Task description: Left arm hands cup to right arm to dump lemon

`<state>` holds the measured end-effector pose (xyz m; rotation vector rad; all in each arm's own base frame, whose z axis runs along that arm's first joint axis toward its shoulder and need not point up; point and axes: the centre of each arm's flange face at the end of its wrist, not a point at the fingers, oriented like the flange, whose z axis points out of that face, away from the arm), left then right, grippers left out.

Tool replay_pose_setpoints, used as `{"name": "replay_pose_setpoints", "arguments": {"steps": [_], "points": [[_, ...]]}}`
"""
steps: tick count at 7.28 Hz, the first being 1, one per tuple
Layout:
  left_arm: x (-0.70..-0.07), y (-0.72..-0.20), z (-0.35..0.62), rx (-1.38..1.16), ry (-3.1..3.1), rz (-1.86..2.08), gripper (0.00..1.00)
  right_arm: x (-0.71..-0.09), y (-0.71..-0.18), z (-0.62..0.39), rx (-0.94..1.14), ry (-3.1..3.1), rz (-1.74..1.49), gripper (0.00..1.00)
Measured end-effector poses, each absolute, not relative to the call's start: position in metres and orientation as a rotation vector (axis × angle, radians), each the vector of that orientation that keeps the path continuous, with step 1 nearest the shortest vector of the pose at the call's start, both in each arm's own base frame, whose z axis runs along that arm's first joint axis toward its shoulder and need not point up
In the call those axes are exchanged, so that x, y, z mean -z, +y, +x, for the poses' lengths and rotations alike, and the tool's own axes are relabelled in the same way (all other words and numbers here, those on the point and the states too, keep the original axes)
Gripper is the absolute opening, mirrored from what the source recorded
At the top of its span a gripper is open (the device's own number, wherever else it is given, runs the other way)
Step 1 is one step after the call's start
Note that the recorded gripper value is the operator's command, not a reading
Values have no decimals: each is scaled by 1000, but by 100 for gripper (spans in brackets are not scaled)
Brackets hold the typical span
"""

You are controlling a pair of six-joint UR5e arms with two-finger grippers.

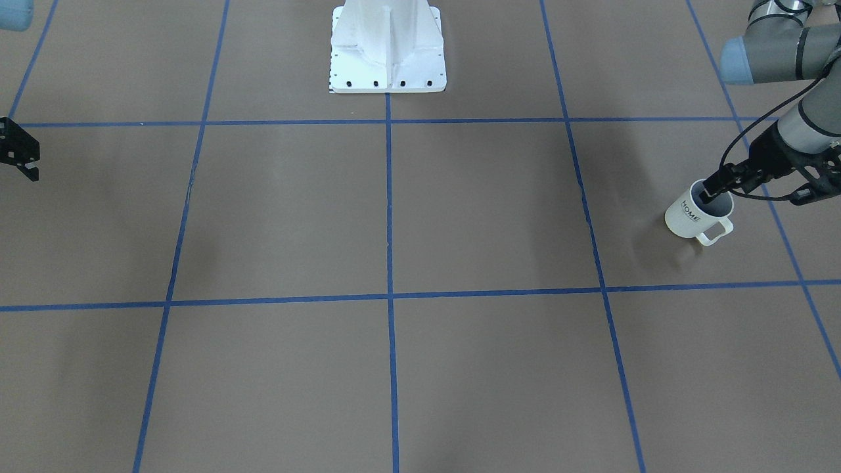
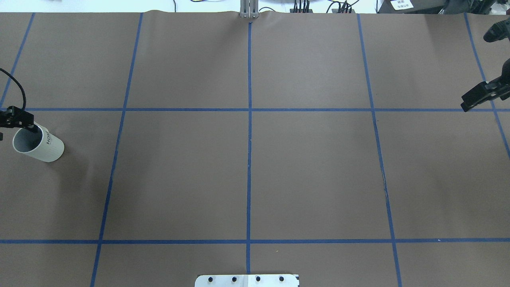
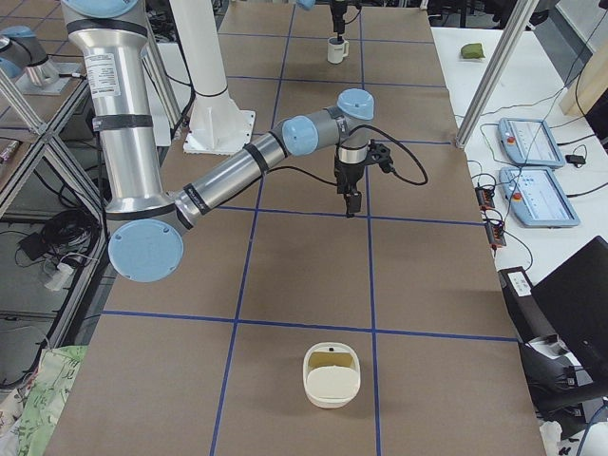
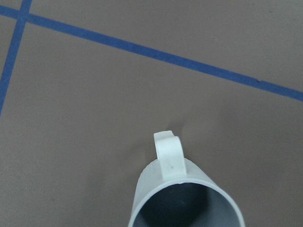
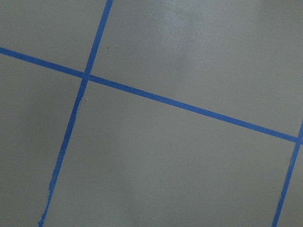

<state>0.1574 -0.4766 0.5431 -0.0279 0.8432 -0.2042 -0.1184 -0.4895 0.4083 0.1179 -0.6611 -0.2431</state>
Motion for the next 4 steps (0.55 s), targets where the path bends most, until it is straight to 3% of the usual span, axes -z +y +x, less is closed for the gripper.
{"name": "replay_pose_setpoints", "arguments": {"steps": [4], "points": [[-576, -531, 78, -28, 787, 175, 100, -452, -492, -63, 188, -663, 82, 100]]}}
